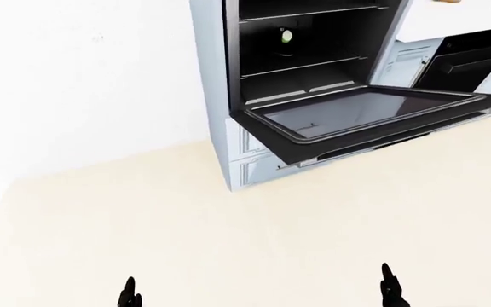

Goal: Close the oven door.

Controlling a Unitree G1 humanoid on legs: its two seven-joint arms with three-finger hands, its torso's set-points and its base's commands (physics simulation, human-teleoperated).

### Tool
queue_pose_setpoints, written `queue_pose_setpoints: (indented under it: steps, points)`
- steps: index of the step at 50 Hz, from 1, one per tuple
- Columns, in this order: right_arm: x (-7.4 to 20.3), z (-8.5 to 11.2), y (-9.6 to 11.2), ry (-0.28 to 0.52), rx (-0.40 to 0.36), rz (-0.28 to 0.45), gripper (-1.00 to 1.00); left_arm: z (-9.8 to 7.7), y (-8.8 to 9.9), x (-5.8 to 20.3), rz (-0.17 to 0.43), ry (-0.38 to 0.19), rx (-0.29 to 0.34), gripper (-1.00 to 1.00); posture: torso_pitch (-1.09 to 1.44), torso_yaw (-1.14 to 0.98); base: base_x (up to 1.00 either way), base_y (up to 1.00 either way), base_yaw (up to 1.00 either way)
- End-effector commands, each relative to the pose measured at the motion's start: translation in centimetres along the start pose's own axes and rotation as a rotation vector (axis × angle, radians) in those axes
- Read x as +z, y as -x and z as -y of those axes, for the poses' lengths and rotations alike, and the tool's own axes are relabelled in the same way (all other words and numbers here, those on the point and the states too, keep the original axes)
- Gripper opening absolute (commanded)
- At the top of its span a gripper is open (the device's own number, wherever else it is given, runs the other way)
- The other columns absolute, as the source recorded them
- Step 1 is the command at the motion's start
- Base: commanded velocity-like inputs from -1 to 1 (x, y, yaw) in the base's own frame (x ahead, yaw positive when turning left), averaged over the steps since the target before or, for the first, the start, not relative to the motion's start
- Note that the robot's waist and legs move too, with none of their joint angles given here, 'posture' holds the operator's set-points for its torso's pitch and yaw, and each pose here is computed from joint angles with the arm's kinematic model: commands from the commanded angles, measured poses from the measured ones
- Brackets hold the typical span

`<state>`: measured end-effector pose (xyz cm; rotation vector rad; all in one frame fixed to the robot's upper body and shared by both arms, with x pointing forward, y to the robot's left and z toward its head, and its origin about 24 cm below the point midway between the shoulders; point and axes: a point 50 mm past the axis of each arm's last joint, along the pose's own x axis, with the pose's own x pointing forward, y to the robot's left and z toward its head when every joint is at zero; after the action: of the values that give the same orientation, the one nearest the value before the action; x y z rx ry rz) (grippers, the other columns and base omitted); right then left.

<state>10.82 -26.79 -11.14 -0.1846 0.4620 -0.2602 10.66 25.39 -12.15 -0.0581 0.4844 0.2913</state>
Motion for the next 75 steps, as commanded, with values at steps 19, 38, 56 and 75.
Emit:
queue_pose_setpoints:
  steps: [19, 38, 56, 75]
  points:
    - [1.07, 0.22, -0.68, -0.006, 0.003, 0.062, 1.00, -0.55, -0.41, 0.95, 0.053, -0.006, 0.012, 1.00, 0.00, 0.00, -0.07, 0.00, -0.25]
    - [0.86, -0.01, -0.57, -0.006, 0.017, 0.049, 1.00, -0.71, -0.45, 1.05, 0.057, 0.001, 0.015, 1.00, 0.00, 0.00, -0.13, 0.00, -0.44]
    - [0.91, -0.17, -0.62, -0.012, 0.025, 0.052, 1.00, -0.42, -0.39, 0.91, 0.054, -0.007, 0.006, 1.00, 0.00, 0.00, -0.18, 0.00, -0.50]
    - [0.74, -0.35, -0.51, -0.023, 0.040, 0.043, 1.00, -0.44, -0.44, 0.96, 0.054, -0.007, 0.007, 1.00, 0.00, 0.00, -0.09, 0.00, -0.19]
